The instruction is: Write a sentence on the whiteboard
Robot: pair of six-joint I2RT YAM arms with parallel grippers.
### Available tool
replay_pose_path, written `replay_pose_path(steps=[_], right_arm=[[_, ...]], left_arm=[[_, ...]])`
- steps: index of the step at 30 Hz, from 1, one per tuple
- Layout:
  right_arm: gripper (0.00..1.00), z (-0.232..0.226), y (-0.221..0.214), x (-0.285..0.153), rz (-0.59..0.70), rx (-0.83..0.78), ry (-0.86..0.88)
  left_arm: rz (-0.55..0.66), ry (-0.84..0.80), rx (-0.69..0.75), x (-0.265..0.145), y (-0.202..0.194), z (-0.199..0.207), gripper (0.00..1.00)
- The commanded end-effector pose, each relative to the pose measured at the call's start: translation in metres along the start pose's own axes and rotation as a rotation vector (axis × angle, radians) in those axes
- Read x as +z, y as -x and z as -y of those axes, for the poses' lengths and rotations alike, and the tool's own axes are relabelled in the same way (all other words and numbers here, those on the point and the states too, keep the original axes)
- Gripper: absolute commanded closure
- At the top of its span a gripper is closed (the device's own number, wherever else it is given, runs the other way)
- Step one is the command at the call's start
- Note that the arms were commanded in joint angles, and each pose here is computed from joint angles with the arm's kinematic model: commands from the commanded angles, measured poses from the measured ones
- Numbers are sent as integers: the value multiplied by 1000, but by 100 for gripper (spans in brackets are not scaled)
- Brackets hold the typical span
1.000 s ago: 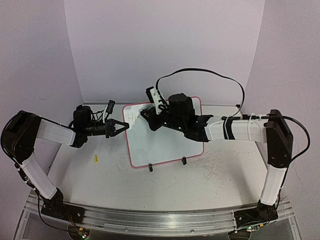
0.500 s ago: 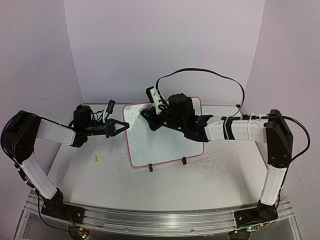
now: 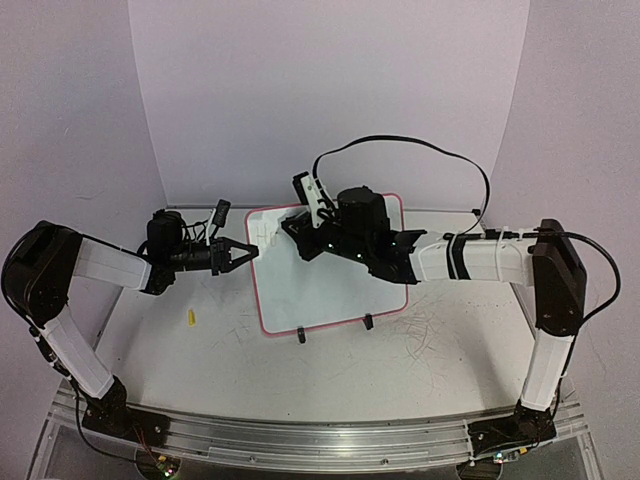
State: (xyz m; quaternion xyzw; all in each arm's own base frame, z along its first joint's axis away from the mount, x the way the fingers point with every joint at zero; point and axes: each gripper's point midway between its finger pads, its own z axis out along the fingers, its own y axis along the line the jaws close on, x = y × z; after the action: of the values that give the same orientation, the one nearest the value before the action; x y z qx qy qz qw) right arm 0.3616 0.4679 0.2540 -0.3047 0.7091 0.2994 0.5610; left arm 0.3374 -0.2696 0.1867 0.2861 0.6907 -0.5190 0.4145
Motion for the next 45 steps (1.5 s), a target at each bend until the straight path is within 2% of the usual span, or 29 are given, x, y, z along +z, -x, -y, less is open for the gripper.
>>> replay_pose_path(steps=[1,45], right_arm=[[100,6,39,-15,103,16,-27],[100,15,3,-15,18,40,-67]], left_arm=[[42,26,114,0,21,3,100],[45,26,118,0,23,4,100]])
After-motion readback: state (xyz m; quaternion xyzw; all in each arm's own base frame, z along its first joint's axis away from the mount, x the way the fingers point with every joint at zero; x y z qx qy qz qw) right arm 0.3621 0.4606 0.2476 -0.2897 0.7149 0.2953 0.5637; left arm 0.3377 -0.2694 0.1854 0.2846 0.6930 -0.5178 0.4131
